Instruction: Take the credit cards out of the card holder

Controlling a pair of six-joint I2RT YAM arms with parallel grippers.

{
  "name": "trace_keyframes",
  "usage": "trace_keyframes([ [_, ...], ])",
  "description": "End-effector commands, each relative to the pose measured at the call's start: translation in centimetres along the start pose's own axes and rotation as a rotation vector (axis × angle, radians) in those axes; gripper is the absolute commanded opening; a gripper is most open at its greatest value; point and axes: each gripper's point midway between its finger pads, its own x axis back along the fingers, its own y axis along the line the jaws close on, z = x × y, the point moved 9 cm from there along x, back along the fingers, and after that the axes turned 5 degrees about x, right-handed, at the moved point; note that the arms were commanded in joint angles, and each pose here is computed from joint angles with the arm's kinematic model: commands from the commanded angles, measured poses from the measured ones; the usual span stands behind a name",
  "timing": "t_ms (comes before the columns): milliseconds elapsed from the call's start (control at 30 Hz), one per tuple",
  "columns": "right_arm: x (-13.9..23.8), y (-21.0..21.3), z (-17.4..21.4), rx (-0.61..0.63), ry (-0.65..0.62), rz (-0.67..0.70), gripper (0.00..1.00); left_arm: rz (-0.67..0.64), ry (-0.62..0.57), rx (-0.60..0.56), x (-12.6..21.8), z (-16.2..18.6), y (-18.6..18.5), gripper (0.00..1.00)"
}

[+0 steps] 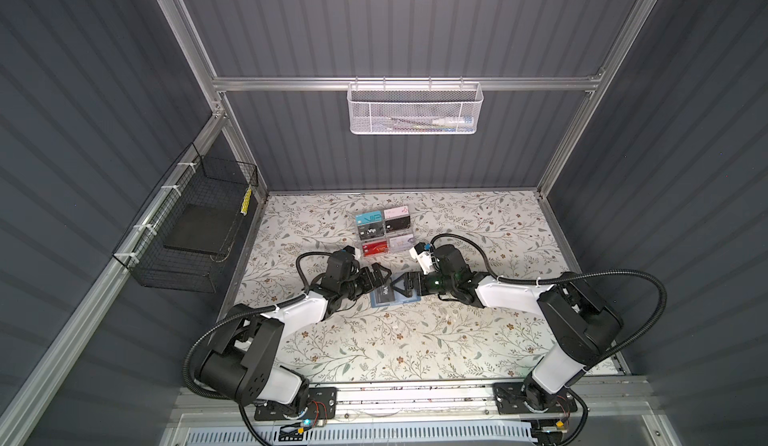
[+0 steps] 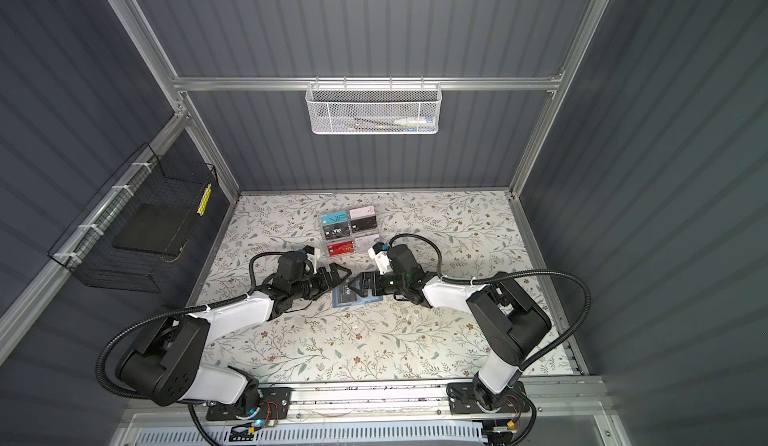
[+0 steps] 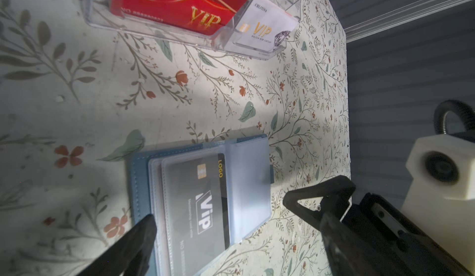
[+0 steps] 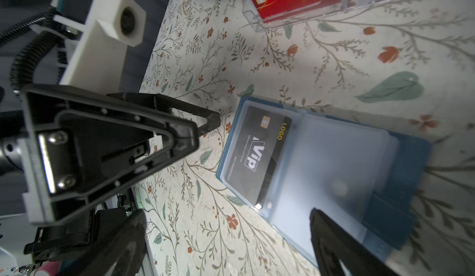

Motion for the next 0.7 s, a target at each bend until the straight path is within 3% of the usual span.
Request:
trace_keyframes([
  [0,-1.0,0.1,0.8,-0.022,0.018,-0.056,0.99,0.065,0.007,0.029,-0.4,-0.5,-0.9,1.00],
  [667,-3.5,-0.5,2.4,-0.069,0.070,-0.013,0.98,0.044,-0.002,0.143,-2.1,-0.2,1.9,1.00],
])
